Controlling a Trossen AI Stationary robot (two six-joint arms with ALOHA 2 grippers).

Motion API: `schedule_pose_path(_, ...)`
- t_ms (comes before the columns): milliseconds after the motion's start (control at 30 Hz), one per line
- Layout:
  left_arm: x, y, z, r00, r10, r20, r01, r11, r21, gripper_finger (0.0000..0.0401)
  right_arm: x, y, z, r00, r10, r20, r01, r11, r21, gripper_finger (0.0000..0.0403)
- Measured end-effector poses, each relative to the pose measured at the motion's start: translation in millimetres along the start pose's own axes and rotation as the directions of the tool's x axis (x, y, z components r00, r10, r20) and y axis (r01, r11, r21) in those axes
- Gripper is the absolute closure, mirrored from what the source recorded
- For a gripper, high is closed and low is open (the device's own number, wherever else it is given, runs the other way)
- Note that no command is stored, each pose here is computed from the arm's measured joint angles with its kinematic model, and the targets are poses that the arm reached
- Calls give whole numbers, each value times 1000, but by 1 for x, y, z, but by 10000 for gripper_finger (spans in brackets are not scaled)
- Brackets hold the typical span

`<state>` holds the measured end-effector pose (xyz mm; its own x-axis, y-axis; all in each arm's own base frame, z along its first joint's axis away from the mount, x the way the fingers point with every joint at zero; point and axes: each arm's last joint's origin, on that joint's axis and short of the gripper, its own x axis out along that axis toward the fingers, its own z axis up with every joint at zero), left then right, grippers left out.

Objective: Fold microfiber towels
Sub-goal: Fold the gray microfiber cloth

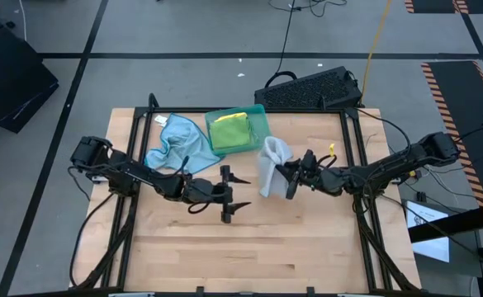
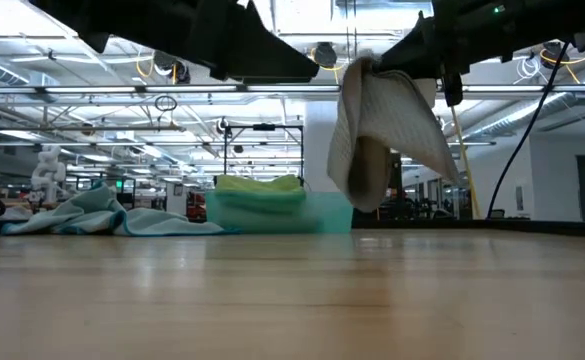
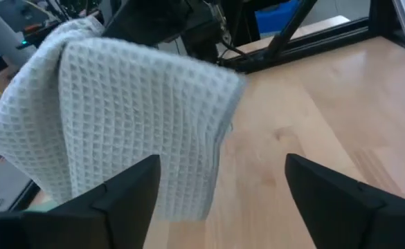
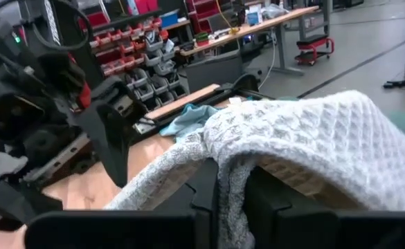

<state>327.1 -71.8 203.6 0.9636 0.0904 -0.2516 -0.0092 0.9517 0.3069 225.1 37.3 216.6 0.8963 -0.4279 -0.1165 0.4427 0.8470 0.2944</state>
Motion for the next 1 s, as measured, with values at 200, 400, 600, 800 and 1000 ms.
schedule_pose_path(200,0,0,-1,1000,-11,-5,11,1000,-28,71,0,1,3,1000,11,22,-10,1000,-18,369)
schedule_pose_path(400,-1,-3,0,1000,-19,-4,19,999,-39,84,0,1,2,1000,12,18,-11,1000,-16,369)
schedule_pose_path(600,-1,-3,0,1000,-21,-6,20,997,-78,111,-2,4,1,999,29,12,-29,1000,-12,369)
schedule_pose_path(800,-3,-9,-1,999,-14,-29,10,992,-123,134,-3,6,-2,999,38,-2,-38,999,1,369)
schedule_pose_path(1000,-8,-21,2,1000,-14,-22,13,997,-80,161,-1,10,-9,999,49,-12,-49,999,16,369)
